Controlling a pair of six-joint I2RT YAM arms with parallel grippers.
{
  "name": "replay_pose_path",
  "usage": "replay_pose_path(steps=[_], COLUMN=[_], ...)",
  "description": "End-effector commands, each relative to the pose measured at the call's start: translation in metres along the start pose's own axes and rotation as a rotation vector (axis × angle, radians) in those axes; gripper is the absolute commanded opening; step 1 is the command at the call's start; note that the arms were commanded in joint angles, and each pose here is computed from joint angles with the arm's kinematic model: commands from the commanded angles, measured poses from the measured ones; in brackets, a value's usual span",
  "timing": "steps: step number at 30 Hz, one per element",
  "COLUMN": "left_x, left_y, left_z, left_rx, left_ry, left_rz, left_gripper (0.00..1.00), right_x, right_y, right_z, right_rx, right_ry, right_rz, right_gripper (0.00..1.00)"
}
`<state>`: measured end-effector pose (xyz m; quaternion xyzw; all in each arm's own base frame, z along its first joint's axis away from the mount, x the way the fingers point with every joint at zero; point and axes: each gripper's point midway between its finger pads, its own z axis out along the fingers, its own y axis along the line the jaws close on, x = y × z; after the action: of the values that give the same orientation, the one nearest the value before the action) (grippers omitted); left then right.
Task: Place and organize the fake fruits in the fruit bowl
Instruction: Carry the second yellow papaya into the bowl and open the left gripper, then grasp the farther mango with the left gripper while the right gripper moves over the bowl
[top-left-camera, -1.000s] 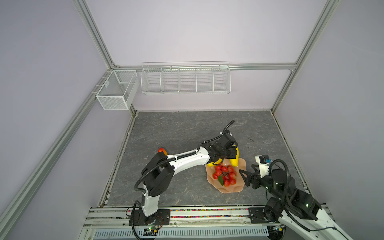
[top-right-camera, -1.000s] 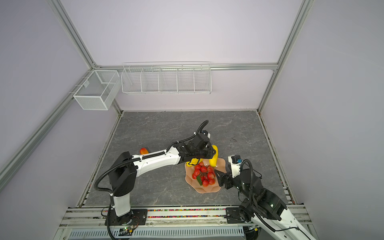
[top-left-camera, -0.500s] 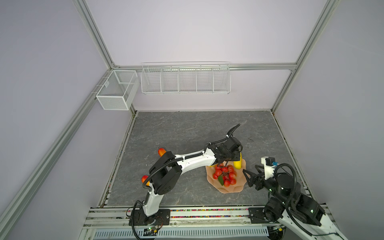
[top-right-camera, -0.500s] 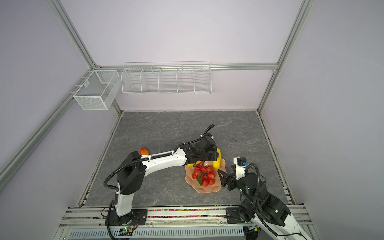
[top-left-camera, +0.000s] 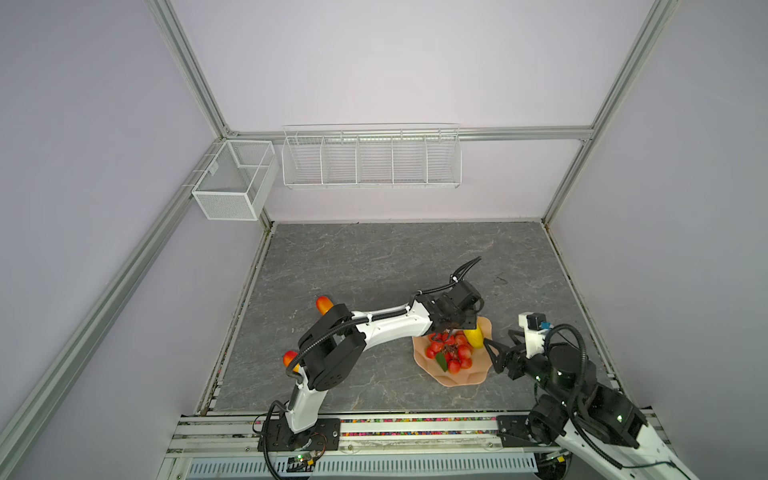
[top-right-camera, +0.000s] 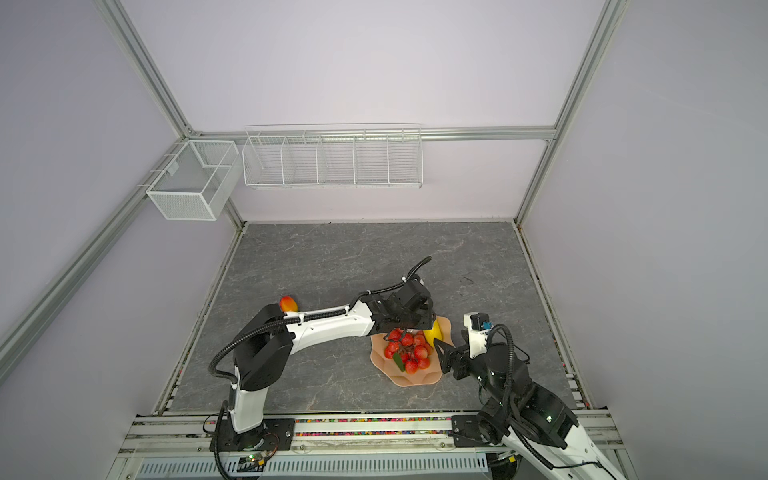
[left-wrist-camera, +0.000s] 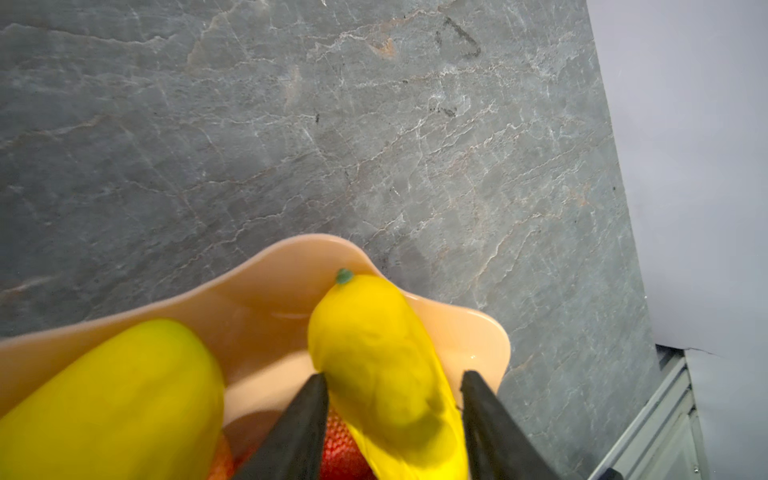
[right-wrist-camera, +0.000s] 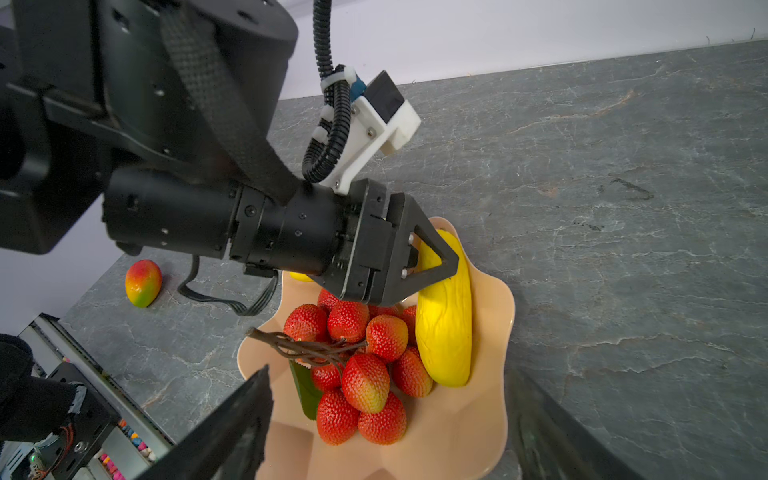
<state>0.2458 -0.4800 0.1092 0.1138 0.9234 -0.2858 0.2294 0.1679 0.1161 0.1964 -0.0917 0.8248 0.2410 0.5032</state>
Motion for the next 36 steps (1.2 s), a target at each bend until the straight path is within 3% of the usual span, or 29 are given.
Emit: replay_pose_path(steps=[1, 5, 7, 10, 15, 18, 23, 30, 36], left_x=[-0.030, -0.052, -0.062, -0.077, -0.083, -0.074, -0.057, -0.058, -0.051], left_y=[-0.017, -0.011, 0.008, 0.058, 0.176, 0.245, 0.321, 0.368, 0.388], left_z=[-0.037, -0.071, -0.089, -0.118, -0.159, -0.176, -0.192, -0.180, -0.177], left_rx=[0.024, -0.028, -0.124, -0.314, -0.580, -0.663, -0.746, -0.728, -0.808], left_ry=[-0.105, -0.197, -0.251, -0.322, -0.306, -0.289, -0.261, -0.213, -0.164], left_rz=[0.033, 0.078, 0.085, 0.093, 0.008, -0.098, -0.217, -0.359, -0.380], left_gripper=[0.60, 0.65, 0.67, 0.72, 0.74, 0.75, 0.76, 0.73, 0.70], right_x=[-0.003, -0.007, -0.009, -0.010, -0.013, -0.017, -0.021, -0.016, -0.014], right_y=[0.002, 0.010, 0.019, 0.046, 0.082, 0.107, 0.144, 0.166, 0.168], right_z=[0.006, 0.013, 0.019, 0.032, 0.060, 0.076, 0.093, 0.119, 0.131], right_rx=[-0.003, -0.027, -0.065, -0.180, -0.310, -0.381, -0.498, -0.549, -0.540], right_ry=[-0.014, -0.006, 0.006, 0.039, 0.118, 0.149, 0.147, 0.194, 0.211], right_rz=[-0.015, -0.034, -0.052, -0.101, -0.180, -0.239, -0.329, -0.357, -0.361], right_gripper=[0.89, 0.89, 0.89, 0.88, 0.88, 0.88, 0.88, 0.88, 0.88])
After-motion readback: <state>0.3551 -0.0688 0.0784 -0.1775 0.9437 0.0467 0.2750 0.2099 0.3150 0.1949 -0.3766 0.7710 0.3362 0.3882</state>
